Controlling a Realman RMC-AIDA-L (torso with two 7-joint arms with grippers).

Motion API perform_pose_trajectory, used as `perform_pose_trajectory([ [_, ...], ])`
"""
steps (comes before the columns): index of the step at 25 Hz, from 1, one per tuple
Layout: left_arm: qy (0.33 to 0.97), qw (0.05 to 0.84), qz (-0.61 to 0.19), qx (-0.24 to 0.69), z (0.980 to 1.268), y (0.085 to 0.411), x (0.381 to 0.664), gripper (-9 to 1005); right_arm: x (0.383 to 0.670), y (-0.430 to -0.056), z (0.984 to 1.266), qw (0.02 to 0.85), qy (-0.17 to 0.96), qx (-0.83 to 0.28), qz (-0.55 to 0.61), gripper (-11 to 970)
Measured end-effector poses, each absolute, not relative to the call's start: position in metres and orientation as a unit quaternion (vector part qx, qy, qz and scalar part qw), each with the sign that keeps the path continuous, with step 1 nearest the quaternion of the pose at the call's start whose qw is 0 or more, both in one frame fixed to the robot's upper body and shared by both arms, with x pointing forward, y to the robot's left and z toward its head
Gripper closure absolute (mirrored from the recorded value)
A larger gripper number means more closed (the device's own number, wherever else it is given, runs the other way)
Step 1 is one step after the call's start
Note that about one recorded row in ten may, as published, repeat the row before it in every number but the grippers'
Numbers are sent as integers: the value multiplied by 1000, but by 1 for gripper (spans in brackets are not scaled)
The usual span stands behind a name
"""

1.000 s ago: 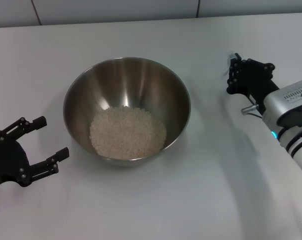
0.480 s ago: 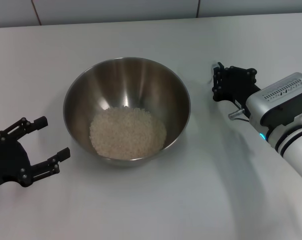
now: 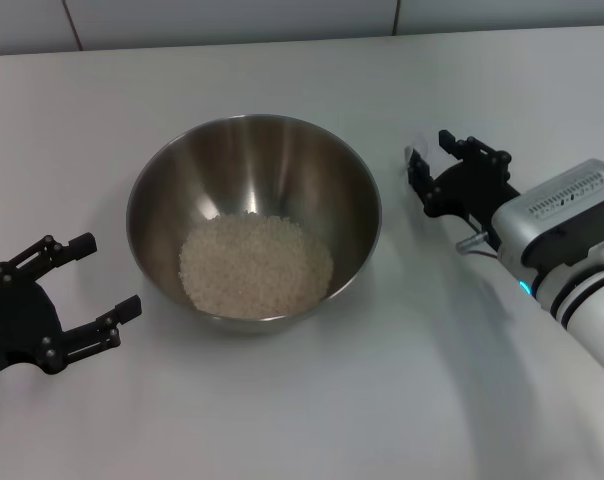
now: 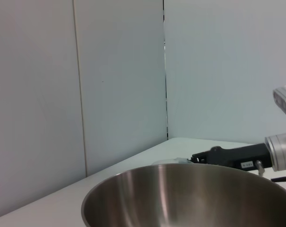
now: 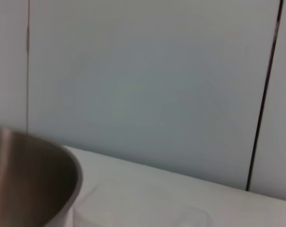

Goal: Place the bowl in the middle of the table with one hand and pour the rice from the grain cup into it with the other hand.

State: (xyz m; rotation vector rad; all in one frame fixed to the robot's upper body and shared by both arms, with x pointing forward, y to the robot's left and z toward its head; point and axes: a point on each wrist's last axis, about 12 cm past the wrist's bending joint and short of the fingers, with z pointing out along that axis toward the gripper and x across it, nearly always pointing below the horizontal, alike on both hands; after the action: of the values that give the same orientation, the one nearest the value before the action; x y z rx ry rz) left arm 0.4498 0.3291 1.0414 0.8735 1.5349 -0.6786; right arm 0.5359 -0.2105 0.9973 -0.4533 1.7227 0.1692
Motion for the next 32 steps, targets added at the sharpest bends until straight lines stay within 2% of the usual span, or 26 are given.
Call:
perform_pose_trajectory([
  [4, 658, 585, -291, 374, 1041, 329, 450, 137, 528, -213, 995, 630, 749, -189, 76, 608],
  [9, 659, 584, -292, 373, 1041, 329, 449, 137, 510, -221, 993, 646, 741, -165, 78, 359],
  [15, 659, 584, -290, 373, 1041, 329, 449, 137, 482, -227, 990, 666, 721, -168, 89, 278],
  [20, 661, 584, -290, 372, 1040, 330, 448, 137, 460, -230, 992, 685, 698, -169, 121, 263],
  [25, 662, 583, -288, 372, 1040, 332, 447, 137, 448, -239, 995, 697, 677, -179, 155, 248],
  [32, 662, 581, -291, 374, 1040, 334, 444, 137, 435, -243, 995, 674, 656, -257, 223, 149],
])
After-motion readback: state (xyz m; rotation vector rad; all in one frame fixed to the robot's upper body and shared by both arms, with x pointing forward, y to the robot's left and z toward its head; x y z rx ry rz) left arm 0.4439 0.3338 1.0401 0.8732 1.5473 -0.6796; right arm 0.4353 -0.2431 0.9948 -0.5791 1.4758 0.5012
